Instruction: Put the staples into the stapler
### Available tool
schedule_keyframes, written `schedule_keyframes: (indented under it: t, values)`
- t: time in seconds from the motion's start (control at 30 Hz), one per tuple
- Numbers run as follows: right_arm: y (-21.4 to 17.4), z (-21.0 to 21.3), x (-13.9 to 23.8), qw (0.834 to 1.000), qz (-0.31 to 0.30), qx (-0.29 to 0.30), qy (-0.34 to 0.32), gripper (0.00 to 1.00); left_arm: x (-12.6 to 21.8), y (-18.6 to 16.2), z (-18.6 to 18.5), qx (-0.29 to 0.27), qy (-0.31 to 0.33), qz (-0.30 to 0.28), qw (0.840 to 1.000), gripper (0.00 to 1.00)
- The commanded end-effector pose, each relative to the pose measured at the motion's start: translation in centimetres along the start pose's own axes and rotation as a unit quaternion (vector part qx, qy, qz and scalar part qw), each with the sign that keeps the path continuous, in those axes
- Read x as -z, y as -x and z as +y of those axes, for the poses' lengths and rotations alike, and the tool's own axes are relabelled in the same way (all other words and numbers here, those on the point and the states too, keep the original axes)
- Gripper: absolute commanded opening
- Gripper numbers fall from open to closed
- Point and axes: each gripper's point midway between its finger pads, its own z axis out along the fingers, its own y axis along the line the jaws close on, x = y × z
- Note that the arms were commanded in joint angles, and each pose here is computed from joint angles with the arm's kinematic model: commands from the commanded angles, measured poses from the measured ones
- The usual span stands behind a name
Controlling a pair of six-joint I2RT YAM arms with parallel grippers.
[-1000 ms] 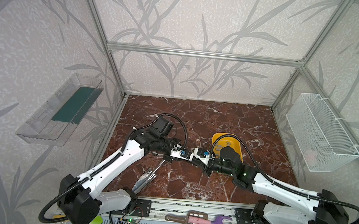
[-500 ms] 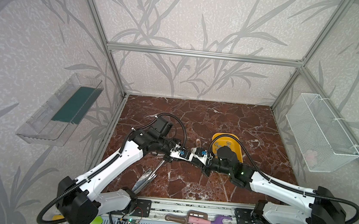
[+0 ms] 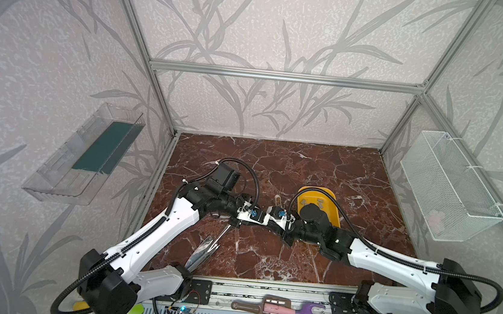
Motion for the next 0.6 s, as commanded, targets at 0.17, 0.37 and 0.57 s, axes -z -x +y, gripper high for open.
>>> schedule_keyframes:
  t: [0.17,0.37,0.57]
  values:
    - [-1.4,-0.3,-0.1,0.999,0.043,0.007,-0.014,0.34,2.2,3.3,0.8,-0.038,0.03,-0.071,0.996,0.0]
    - [-1.3,-0.5,0.0,0.999,0.036,0.004,-0.021,0.21,2.6,3.5,0.9,-0.04,0.035,-0.078,0.996,0.0]
    - [-1.0,-0.9,0.5,0.999,0.013,-0.008,-0.036,0.11,4.1,2.5,1.9,-0.025,0.063,-0.088,0.994,0.0]
